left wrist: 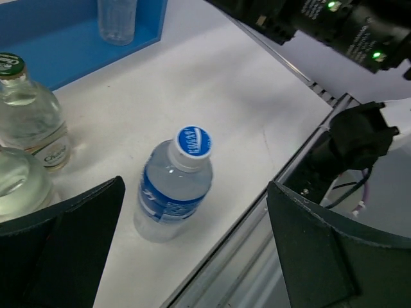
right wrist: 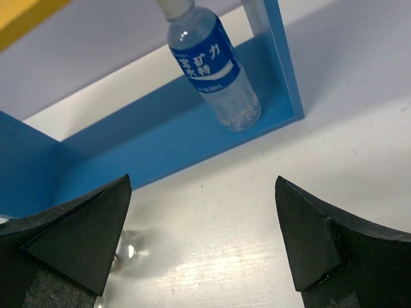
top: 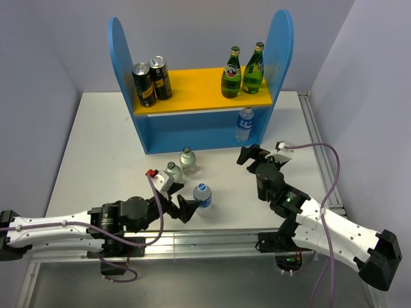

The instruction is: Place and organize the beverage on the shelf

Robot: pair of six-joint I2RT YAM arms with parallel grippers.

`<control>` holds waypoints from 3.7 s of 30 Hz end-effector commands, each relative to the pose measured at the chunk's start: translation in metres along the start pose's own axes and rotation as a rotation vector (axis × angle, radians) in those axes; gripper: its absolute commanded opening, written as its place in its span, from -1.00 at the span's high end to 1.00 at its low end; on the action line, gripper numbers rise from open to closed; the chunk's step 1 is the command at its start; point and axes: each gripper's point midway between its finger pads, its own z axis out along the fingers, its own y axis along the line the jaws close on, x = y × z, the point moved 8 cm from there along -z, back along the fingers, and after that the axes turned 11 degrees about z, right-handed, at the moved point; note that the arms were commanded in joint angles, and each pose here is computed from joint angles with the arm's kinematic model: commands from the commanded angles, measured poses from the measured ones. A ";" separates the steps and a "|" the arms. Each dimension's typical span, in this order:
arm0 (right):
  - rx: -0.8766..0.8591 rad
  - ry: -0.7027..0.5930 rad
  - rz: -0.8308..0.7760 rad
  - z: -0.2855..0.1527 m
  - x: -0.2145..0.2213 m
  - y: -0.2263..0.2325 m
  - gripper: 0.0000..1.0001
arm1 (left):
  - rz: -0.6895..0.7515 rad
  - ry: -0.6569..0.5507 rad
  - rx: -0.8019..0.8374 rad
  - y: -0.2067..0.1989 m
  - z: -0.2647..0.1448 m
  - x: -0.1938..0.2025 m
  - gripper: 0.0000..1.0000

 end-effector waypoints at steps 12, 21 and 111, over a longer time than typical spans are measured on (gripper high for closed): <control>0.039 -0.040 0.013 -0.004 -0.003 -0.010 -1.00 | 0.001 0.111 -0.086 -0.021 0.037 0.058 -0.99; 0.035 -0.070 0.032 -0.008 -0.009 -0.016 -1.00 | 0.045 0.079 -0.241 -0.028 0.084 0.066 -0.81; 0.025 -0.063 0.028 -0.005 0.001 -0.020 -1.00 | 0.109 -0.216 -0.484 0.129 0.367 -0.017 -0.99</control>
